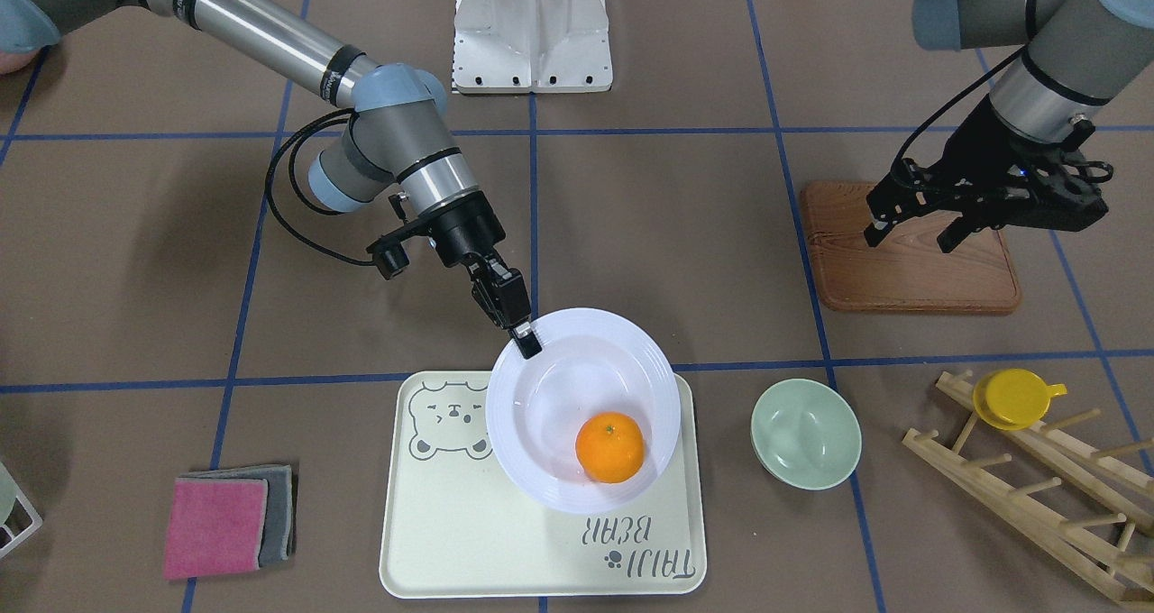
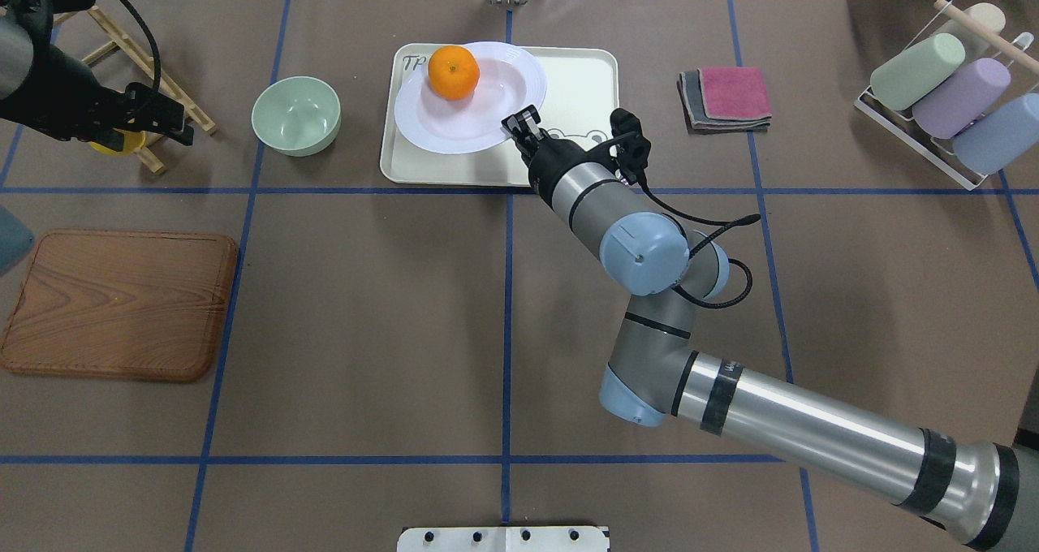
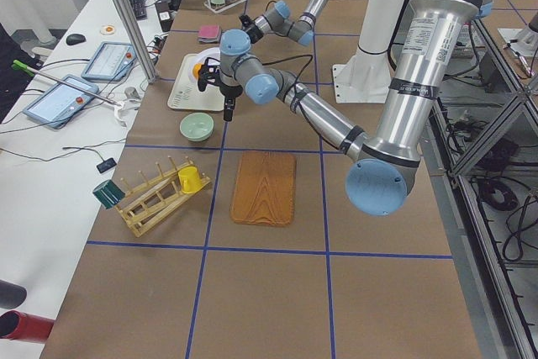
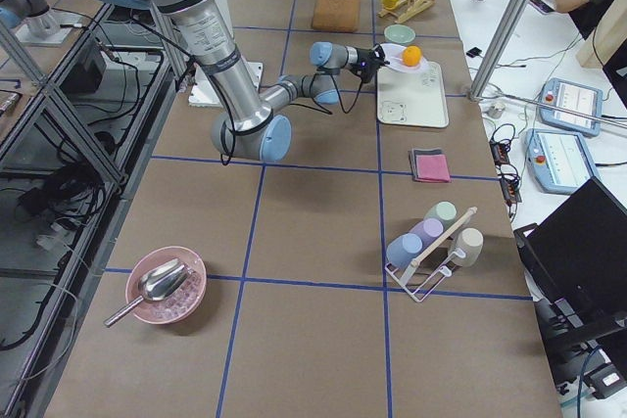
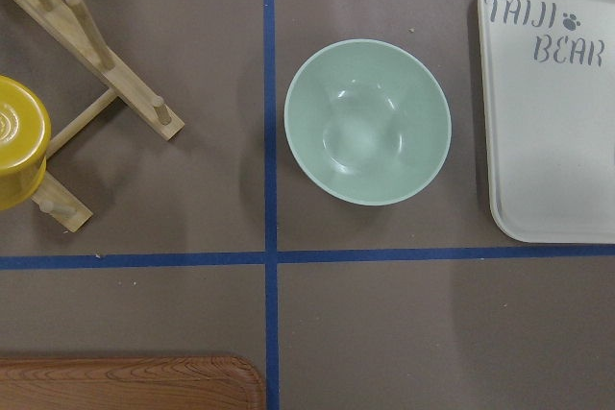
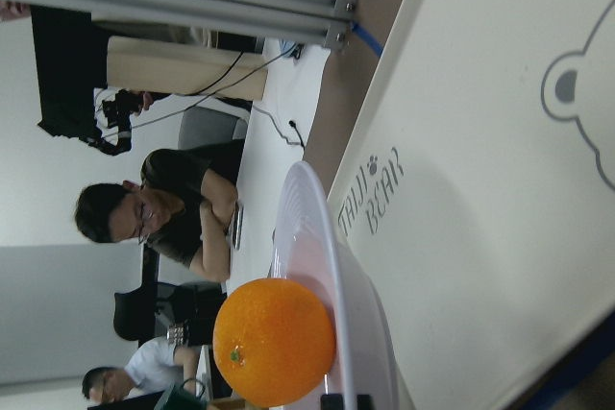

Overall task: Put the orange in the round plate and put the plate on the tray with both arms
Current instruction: 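Slide the plate with the right gripper onto the cream tray while the left arm withdraws, then release the plate rim with the right gripper on the tray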

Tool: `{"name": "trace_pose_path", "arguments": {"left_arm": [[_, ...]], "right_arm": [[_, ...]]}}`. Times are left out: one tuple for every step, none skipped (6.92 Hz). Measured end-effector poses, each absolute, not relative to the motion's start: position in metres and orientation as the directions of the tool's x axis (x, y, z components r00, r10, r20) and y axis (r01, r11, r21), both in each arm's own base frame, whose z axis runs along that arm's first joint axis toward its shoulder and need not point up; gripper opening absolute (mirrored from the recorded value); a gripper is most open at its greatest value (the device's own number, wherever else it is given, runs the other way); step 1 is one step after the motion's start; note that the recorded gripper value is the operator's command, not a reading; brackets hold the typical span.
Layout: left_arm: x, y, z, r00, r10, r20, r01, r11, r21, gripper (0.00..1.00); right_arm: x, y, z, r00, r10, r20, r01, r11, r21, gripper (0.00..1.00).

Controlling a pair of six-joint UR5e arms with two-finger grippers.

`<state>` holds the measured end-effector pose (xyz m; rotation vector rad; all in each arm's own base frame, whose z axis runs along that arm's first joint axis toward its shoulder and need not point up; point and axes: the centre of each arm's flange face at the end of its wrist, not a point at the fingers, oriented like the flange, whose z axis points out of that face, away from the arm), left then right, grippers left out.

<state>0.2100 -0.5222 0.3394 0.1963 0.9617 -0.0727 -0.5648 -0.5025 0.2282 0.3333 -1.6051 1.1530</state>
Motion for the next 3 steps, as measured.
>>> {"name": "trace_pose_path", "arguments": {"left_arm": [[0.2100, -0.5225, 0.3401, 0.572, 0.025, -0.820, 0.148, 0.980, 0.133, 0.97], [0.2098, -0.5226, 0.3405, 0.572, 0.024, -0.820, 0.149, 0.980, 0.133, 0.97], [0.2099, -0.5228, 0.3409, 0.573, 0.023, -0.819, 0.149, 0.980, 0.132, 0.97]], "right_arm": [[-0.5698, -0.5139, 0.2192, -0.344, 0.371, 0.863, -0.746, 0.450, -0.491, 0.00], [-0.5742, -0.5197, 0.2194, -0.321, 0.402, 0.857, -0.767, 0.420, -0.485, 0.00], [-0.5794, -0.5224, 0.2245, -0.303, 0.422, 0.855, -0.781, 0.404, -0.476, 0.00]]}}
